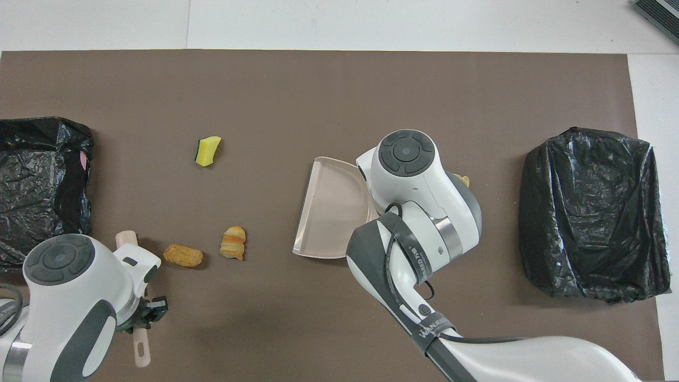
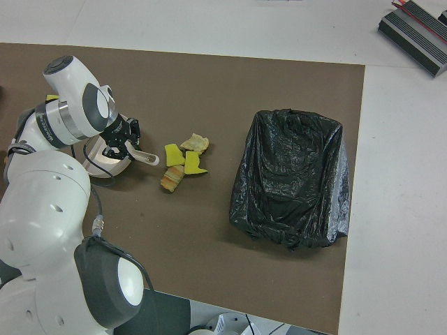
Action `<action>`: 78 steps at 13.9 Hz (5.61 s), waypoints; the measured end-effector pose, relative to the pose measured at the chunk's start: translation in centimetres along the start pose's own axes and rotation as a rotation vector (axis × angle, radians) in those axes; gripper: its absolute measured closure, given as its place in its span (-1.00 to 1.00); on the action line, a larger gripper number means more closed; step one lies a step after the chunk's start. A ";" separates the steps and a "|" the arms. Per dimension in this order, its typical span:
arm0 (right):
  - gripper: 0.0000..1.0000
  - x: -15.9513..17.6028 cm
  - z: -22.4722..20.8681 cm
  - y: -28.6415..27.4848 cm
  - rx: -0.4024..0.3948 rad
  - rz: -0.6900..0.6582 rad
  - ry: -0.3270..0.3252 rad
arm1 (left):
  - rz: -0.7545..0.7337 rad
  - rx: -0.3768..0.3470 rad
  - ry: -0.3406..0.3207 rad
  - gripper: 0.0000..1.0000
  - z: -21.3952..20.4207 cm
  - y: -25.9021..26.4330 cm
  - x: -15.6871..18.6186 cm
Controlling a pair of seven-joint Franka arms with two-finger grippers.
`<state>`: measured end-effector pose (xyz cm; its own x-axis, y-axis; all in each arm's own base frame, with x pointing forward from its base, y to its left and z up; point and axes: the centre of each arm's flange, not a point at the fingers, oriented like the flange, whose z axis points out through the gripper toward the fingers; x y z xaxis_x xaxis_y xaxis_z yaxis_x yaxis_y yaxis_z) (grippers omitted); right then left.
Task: Sweep and dump trash in bin
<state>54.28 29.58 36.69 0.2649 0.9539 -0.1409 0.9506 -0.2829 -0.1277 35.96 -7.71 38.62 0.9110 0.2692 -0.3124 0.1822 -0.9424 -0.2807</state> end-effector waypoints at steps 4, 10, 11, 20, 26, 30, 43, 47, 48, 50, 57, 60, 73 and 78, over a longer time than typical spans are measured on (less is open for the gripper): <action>0.37 1.3 0.3 -1.1 -0.017 -0.038 0.011 | 0.100 -0.045 -0.023 0.47 0.9 0.4 -0.7; 0.37 1.9 0.3 -1.7 -0.020 -0.050 0.010 | 0.183 -0.181 0.014 0.47 0.5 4.4 -1.3; 0.37 1.9 0.3 -1.7 -0.020 -0.050 0.010 | 0.196 -0.198 0.030 0.47 0.5 5.6 -1.3; 0.37 2.1 1.3 -2.6 -0.003 -0.060 -0.010 | 0.227 -0.259 0.083 0.47 -1.0 12.3 1.1; 0.37 1.7 1.4 -2.9 0.017 -0.058 -0.032 | 0.281 -0.269 0.107 0.47 -1.8 15.1 0.3; 0.37 1.0 1.5 -2.8 0.032 -0.052 -0.059 | 0.330 -0.308 0.119 0.47 -2.4 18.4 -2.4; 0.37 1.0 1.5 -2.8 0.033 -0.052 -0.061 | 0.399 -0.352 0.119 0.47 -9.6 22.0 -0.7; 0.37 1.0 1.4 -2.9 0.032 -0.033 -0.061 | 0.357 -0.270 0.223 0.47 -11.4 16.1 5.7; 0.37 1.1 1.3 -3.0 0.030 -0.020 -0.059 | 0.369 -0.261 0.243 0.47 -11.9 14.4 7.6; 0.37 1.3 0.9 -3.2 0.026 0.015 -0.053 | 0.412 -0.261 0.274 0.47 -12.7 10.8 11.8; 0.37 3.4 0.0 -4.1 0.019 0.166 0.039 | 0.643 -0.144 0.331 0.47 -11.5 -0.3 22.8; 0.37 4.8 0.6 -5.3 0.019 0.174 0.044 | 0.676 -0.118 0.313 0.47 -9.4 0.9 25.5; 0.37 5.7 0.8 -6.4 0.018 0.162 0.040 | 0.920 -0.122 0.135 0.47 -5.8 2.8 24.9; 0.37 5.7 0.8 -6.4 0.018 0.162 0.040 | 1.001 -0.152 0.034 0.47 -4.9 6.6 20.5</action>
<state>49.60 36.75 35.95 0.4211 0.8988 -0.1217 0.8920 -0.4347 -0.1241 57.62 -9.42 34.78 0.6806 -0.6619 -0.3143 -0.6281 -0.7479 0.2148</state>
